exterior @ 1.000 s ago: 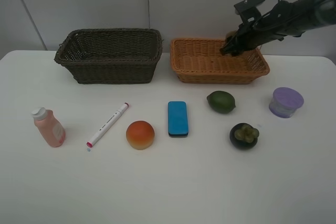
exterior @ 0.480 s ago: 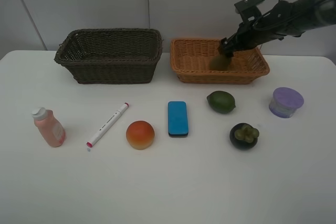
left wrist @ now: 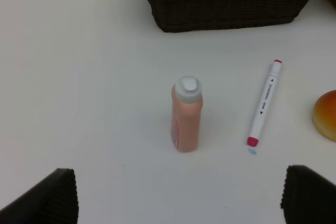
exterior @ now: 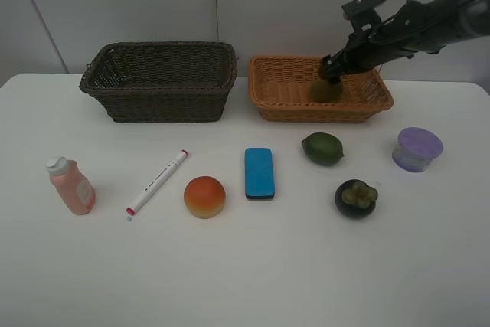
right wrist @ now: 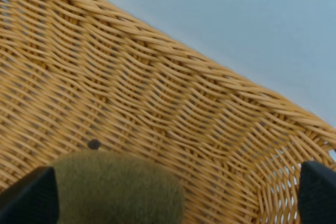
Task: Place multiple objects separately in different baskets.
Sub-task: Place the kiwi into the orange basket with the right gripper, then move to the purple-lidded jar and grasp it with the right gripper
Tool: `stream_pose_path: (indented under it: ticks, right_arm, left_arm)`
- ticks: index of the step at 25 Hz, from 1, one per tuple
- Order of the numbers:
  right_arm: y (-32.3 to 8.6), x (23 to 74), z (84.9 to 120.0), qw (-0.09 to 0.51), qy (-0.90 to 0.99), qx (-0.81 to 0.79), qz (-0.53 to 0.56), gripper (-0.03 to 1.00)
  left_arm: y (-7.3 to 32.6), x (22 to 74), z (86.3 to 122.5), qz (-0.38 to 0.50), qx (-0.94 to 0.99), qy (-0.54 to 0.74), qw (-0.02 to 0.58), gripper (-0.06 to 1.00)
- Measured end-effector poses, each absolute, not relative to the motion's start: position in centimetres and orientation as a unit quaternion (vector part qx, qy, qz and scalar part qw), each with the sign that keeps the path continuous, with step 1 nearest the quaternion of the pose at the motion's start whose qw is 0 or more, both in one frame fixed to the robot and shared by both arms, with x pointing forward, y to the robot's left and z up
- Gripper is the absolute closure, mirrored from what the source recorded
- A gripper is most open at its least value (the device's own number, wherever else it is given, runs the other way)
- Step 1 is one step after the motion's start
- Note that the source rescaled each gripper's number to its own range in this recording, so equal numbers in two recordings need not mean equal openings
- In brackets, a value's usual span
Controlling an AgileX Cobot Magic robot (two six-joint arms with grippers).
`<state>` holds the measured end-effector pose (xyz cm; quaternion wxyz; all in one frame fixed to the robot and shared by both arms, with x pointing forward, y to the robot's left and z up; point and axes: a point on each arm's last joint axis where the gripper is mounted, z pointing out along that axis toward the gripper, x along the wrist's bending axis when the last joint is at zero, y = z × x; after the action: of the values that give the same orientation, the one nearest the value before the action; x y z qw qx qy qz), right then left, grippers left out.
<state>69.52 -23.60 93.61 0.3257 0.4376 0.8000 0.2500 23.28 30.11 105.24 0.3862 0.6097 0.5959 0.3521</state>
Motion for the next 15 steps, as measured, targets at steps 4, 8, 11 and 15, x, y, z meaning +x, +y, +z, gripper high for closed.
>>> stream_pose_path:
  ticks: [4, 8, 11, 15]
  right_arm:
    - [-23.6, 69.3, 94.4, 0.326, 0.8, 0.437, 0.252, -0.03]
    - [-23.6, 68.9, 95.7, 0.324, 0.801, 0.436, 0.253, -0.03]
    - [-23.6, 68.5, 96.7, 0.316, 0.804, 0.436, 0.251, -0.03]
    - [-23.7, 67.1, 98.1, 0.308, 0.802, 0.444, 0.254, -0.03]
  left_arm:
    - [30.1, 23.3, 105.2, 0.352, 0.61, 0.596, 0.386, -0.06]
    - [30.1, 23.3, 105.2, 0.352, 0.61, 0.596, 0.386, -0.06]
    - [30.1, 23.3, 105.2, 0.352, 0.61, 0.596, 0.386, -0.06]
    - [30.1, 23.3, 105.2, 0.352, 0.61, 0.596, 0.386, -0.06]
